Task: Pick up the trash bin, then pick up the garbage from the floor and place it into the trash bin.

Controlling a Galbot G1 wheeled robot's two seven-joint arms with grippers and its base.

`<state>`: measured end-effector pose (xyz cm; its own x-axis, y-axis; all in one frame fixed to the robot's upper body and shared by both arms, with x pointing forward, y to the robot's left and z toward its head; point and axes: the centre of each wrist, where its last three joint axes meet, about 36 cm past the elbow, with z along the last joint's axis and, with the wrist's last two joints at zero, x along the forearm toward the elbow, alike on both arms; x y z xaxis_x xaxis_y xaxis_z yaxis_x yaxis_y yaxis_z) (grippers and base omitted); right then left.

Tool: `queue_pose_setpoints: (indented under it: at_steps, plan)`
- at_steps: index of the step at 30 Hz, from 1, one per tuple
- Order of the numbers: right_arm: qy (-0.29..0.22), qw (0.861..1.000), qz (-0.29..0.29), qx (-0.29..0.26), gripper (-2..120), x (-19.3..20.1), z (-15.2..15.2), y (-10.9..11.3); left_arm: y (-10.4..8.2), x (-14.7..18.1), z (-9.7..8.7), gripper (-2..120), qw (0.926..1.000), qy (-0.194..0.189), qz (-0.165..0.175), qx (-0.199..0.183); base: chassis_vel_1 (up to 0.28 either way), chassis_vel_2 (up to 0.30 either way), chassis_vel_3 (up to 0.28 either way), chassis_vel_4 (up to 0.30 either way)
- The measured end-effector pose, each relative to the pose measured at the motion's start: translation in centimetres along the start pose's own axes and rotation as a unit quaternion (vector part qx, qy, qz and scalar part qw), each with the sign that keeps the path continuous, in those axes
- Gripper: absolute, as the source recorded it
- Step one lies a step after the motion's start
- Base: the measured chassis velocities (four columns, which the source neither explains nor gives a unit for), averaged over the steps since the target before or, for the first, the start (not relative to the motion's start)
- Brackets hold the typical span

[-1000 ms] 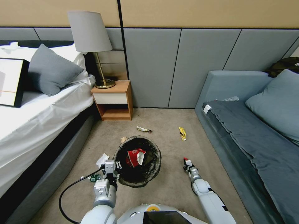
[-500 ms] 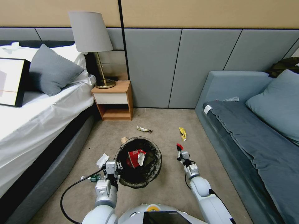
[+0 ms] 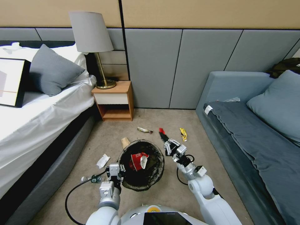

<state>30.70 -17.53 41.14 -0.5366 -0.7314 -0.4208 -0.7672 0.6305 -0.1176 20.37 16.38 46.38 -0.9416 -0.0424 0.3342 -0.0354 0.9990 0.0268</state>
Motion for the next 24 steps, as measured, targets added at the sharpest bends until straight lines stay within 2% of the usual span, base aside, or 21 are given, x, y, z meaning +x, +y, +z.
queue_pose_setpoints:
  at_steps: [2,6,24]
  plan:
    - [0.015,1.0,-0.018,-0.007,0,0.2,1.0,1.2,-0.1,0.0,0.0,0,1.0,-0.001,0.001,0.0,0.0,0.0,0.0,0.0]
    - [0.027,0.999,-0.025,-0.015,0,0.5,2.2,2.4,-0.1,0.0,0.0,0,1.0,-0.001,0.001,0.001,0.0,0.0,0.0,0.0]
    - [0.082,0.996,-0.013,-0.028,0,3.3,6.8,3.7,-0.4,0.0,-0.3,0,0.9999,-0.006,0.007,0.005,0.0,0.0,0.0,0.0]
